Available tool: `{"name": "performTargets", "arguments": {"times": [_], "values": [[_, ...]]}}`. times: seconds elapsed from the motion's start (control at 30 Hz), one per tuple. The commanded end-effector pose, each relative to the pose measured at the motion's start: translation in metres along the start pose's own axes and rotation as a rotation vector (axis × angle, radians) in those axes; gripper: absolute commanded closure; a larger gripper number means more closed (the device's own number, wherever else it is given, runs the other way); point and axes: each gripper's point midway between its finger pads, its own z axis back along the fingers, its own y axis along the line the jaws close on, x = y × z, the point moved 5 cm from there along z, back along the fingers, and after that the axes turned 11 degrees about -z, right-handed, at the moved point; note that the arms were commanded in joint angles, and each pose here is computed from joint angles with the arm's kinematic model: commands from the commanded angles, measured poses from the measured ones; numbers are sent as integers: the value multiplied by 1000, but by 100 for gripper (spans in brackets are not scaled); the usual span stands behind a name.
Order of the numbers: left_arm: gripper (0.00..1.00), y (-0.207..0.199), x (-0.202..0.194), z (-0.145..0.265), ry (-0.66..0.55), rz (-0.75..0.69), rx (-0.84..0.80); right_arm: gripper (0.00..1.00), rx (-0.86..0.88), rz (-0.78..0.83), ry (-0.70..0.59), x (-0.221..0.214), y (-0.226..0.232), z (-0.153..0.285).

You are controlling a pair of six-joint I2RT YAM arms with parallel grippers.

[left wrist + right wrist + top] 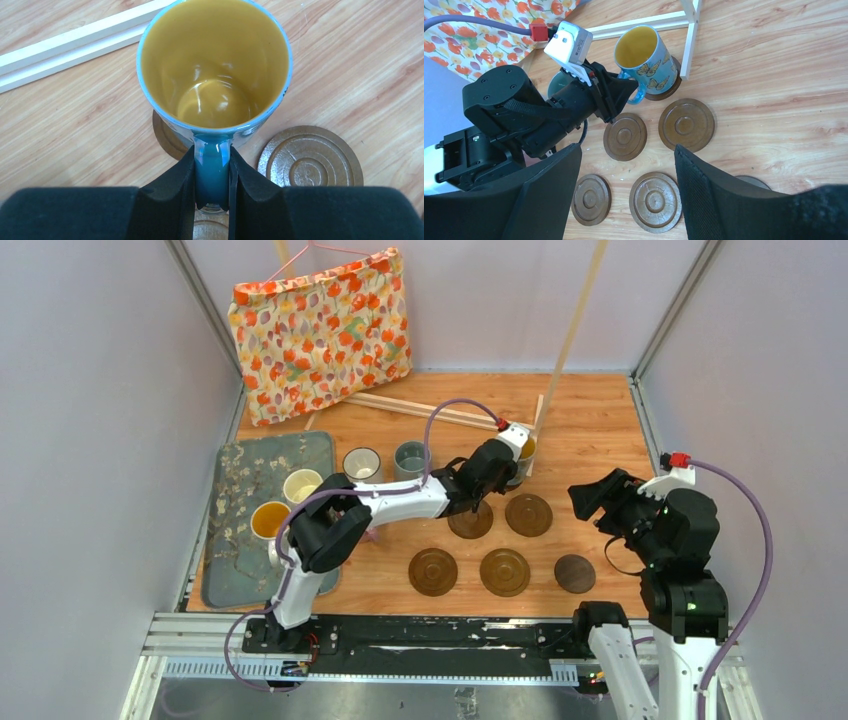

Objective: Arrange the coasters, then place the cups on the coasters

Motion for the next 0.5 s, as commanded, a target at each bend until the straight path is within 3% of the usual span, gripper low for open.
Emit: {"name": "performTargets", "arguments": {"times": [0.0,0.47], "values": [[100,13,53,-5,-181,53,42,27,7,17,2,1,3,7],[100,20,42,-18,-159,73,38,27,3,24,6,0,2,5]]}}
